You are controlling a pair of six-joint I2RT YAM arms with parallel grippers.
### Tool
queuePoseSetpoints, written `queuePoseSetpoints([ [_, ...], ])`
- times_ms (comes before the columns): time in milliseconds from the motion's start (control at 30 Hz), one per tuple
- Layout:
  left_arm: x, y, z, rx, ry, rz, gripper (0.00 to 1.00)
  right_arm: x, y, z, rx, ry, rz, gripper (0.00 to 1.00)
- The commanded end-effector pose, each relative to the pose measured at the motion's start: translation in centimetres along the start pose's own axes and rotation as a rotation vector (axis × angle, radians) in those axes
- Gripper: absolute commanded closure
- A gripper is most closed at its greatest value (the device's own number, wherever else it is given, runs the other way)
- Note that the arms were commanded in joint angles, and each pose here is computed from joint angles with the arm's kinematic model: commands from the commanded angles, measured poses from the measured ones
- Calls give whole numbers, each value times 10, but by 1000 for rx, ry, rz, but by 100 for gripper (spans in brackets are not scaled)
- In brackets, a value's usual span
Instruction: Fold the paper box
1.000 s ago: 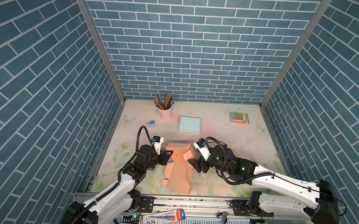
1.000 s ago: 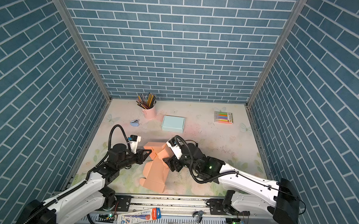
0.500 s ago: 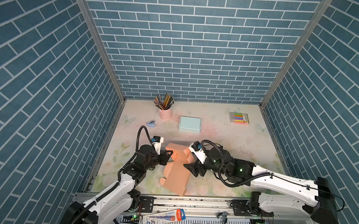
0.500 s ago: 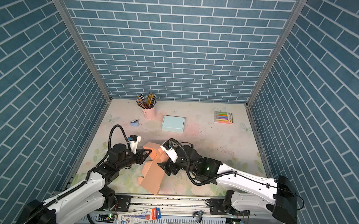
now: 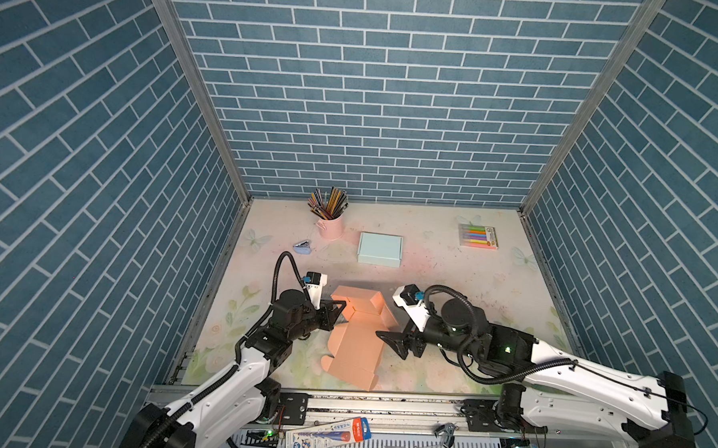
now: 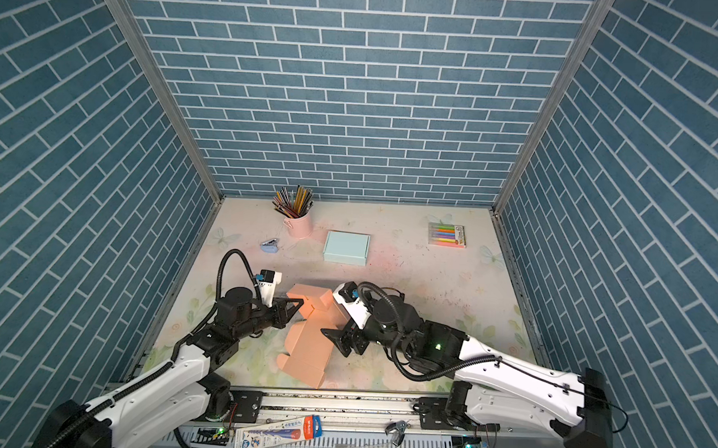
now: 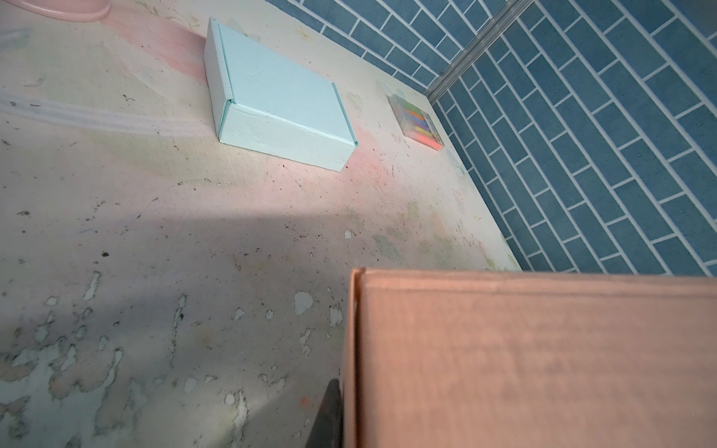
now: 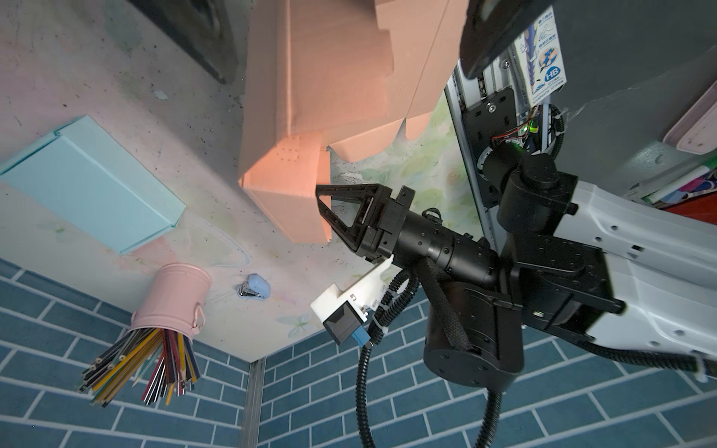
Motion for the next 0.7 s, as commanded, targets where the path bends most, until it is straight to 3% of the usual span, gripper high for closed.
queuePoseSetpoints([
  [0, -7, -1, -8, -26, 26, 19, 88, -3, -14, 9, 16, -22, 17, 10],
  [200, -8, -2, -10, -29, 23, 20, 88, -15, -30, 8, -32, 20, 44, 15],
  [667, -11, -2, -12, -25, 24, 28, 88, -19, -2, 23, 56, 9, 9, 32],
])
Point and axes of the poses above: each gripper's point midway between its finger pads, its own y axis out along the fingers, its own x axis along the line the jaws close on, z = x × y, the point moved 3 cm from there along -y, back along the fingers, and after that the axes turned 5 degrees about -y, right-handed, at the moved point
